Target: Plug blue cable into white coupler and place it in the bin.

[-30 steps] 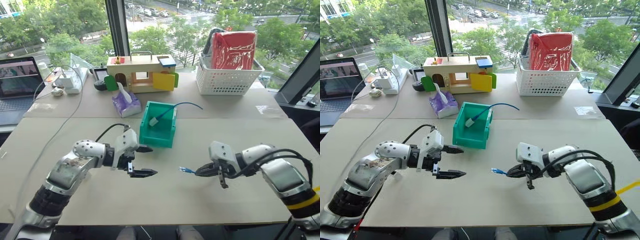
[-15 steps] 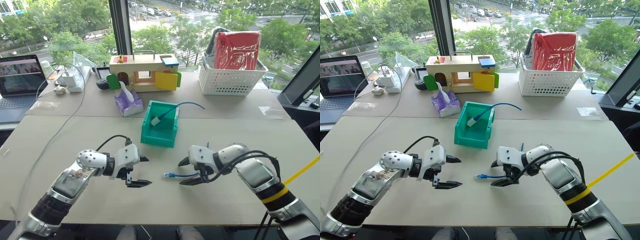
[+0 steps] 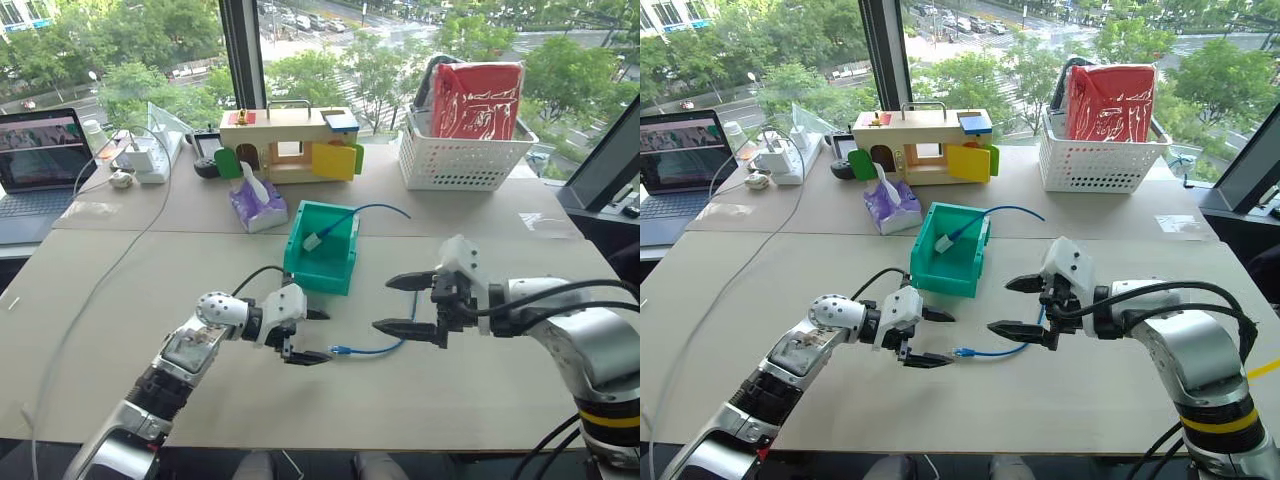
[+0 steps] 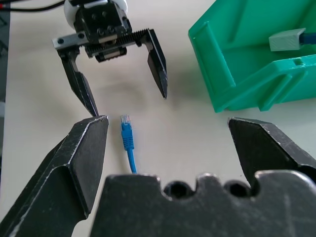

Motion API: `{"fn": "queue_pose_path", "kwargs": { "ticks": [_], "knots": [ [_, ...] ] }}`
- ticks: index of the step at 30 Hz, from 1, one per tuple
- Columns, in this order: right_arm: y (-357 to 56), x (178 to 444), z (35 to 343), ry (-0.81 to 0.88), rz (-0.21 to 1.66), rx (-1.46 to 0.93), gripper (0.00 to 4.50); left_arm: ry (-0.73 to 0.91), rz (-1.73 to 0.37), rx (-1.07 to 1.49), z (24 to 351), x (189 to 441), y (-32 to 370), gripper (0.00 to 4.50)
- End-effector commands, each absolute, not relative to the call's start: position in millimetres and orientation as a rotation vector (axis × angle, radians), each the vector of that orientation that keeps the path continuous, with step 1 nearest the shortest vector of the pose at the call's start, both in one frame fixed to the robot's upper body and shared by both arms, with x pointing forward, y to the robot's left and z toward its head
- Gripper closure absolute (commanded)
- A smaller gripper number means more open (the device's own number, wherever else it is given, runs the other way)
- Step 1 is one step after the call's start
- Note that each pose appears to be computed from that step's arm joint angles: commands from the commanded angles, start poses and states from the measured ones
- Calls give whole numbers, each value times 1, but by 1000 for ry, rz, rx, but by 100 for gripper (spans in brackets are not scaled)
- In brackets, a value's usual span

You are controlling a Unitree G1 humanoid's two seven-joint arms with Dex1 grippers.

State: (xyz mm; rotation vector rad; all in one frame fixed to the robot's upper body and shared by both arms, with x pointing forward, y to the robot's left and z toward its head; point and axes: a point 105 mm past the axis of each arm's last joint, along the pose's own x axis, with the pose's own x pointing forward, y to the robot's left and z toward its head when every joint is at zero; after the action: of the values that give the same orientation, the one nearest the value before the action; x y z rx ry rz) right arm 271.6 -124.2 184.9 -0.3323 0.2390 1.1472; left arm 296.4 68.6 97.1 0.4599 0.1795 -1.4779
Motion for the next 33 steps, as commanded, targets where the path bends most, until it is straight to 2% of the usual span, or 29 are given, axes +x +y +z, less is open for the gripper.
{"fn": "queue_pose_path", "kwargs": {
  "ticks": [1, 9, 16, 20, 23, 26, 33],
  "knots": [
    [-131, 264, 196, 202, 1090, -309, 0, 147, -1518, 471, 100, 296, 64, 143],
    [-141, 260, 199, 200, 1018, -291, 0, 172, -1570, 497, 88, 293, 60, 438],
    [-143, 266, 206, 179, 994, -298, 0, 173, -1549, 454, 94, 297, 59, 445],
    [-139, 269, 209, 171, 996, -294, 0, 189, -1547, 452, 92, 296, 61, 338],
    [-138, 270, 211, 167, 995, -295, 0, 190, -1540, 454, 93, 296, 62, 215],
    [-137, 272, 213, 163, 997, -296, 0, 188, -1532, 458, 93, 296, 62, 115],
    [-136, 274, 214, 156, 991, -302, 0, 231, -1519, 464, 90, 295, 63, 115]
  ]
}}
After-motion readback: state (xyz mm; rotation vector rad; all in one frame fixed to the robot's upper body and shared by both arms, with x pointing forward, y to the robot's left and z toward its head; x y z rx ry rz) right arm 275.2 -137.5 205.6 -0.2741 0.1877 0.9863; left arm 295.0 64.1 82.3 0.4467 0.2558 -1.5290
